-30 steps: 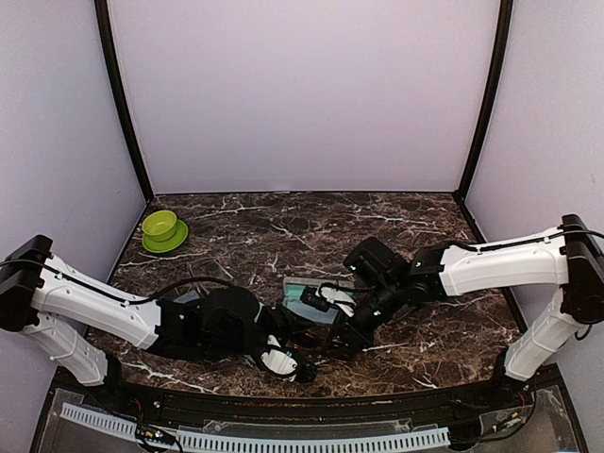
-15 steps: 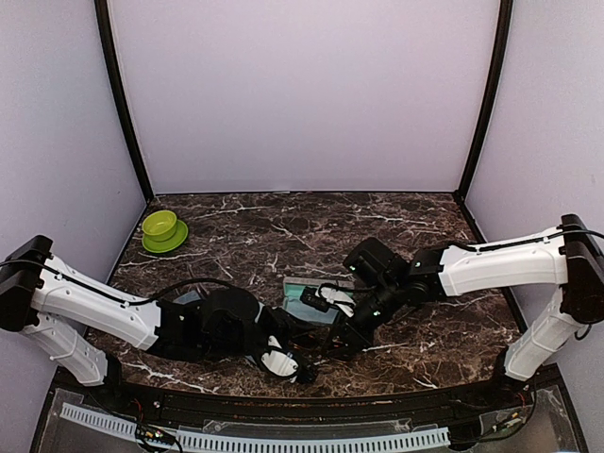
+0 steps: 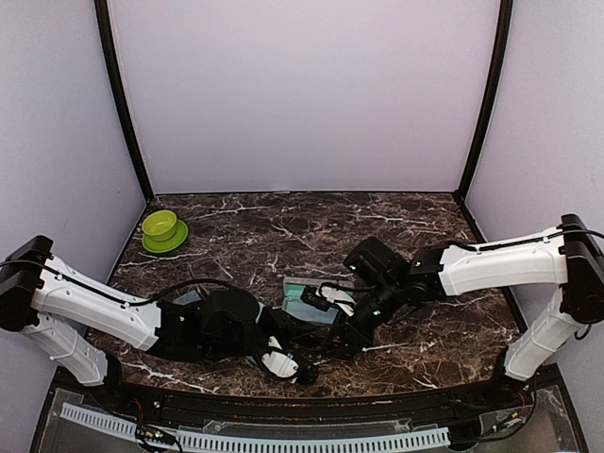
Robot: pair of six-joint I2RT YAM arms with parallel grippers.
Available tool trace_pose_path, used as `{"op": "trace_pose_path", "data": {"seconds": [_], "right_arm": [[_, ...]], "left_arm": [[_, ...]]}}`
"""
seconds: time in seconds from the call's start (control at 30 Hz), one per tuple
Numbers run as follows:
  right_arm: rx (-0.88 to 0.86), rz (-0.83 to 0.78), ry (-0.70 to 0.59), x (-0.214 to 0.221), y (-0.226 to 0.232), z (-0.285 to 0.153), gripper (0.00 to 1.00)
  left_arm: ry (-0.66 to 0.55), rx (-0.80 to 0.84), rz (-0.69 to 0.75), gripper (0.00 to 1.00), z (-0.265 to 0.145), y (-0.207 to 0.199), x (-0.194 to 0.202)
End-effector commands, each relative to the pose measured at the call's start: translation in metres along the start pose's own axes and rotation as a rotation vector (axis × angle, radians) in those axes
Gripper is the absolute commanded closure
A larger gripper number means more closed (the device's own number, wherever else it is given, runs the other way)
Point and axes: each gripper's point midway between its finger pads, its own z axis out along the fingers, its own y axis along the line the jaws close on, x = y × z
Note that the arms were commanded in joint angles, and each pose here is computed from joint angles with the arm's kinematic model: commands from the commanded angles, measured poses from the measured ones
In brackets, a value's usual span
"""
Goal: Organize the sunglasses
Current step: Pass from the right arm to the left, then place the sunglasses in the sunglasses case.
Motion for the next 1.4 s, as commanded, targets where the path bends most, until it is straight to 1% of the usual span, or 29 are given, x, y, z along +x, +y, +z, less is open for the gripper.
{"op": "trace_pose_path", "data": {"seconds": [0.0, 0.13, 0.37, 0.5, 0.57, 0.63, 0.83, 1.03, 1.2, 1.37], "right_arm": [[-0.003, -0.004, -0.025, -0.007, -0.002, 0.002, 0.63], [-0.003, -0.003, -0.031, -0.007, -0.001, 0.000, 0.52], [0.022, 0.001, -0.044, -0.010, -0.003, -0.004, 0.41], [0.072, 0.025, -0.082, -0.017, -0.013, -0.014, 0.34], [0.088, 0.035, -0.116, -0.022, -0.017, -0.023, 0.25], [0.119, 0.047, -0.147, -0.027, -0.023, -0.032, 0.22], [0.270, 0.122, -0.225, -0.035, -0.055, -0.063, 0.21], [0.335, 0.155, -0.292, -0.036, -0.062, -0.091, 0.21], [0.365, 0.174, -0.321, -0.031, -0.066, -0.102, 0.20], [0.379, 0.188, -0.317, -0.024, -0.071, -0.101, 0.21]], "left_arm": [[-0.009, -0.039, -0.007, 0.56, -0.002, 0.009, -0.003], [-0.013, -0.043, -0.025, 0.57, -0.004, 0.010, -0.004], [-0.006, -0.036, -0.036, 0.58, -0.004, 0.005, -0.001], [-0.002, -0.040, -0.059, 0.59, -0.005, 0.004, 0.001], [-0.001, -0.040, -0.075, 0.60, -0.006, 0.004, 0.001], [0.002, -0.036, -0.099, 0.60, -0.005, 0.003, 0.004], [0.023, -0.041, -0.200, 0.63, -0.001, 0.011, 0.020], [0.039, -0.030, -0.320, 0.63, 0.009, 0.021, 0.047], [0.040, -0.014, -0.390, 0.63, 0.019, 0.027, 0.068], [0.006, 0.019, -0.432, 0.64, 0.030, 0.027, 0.074]]}}
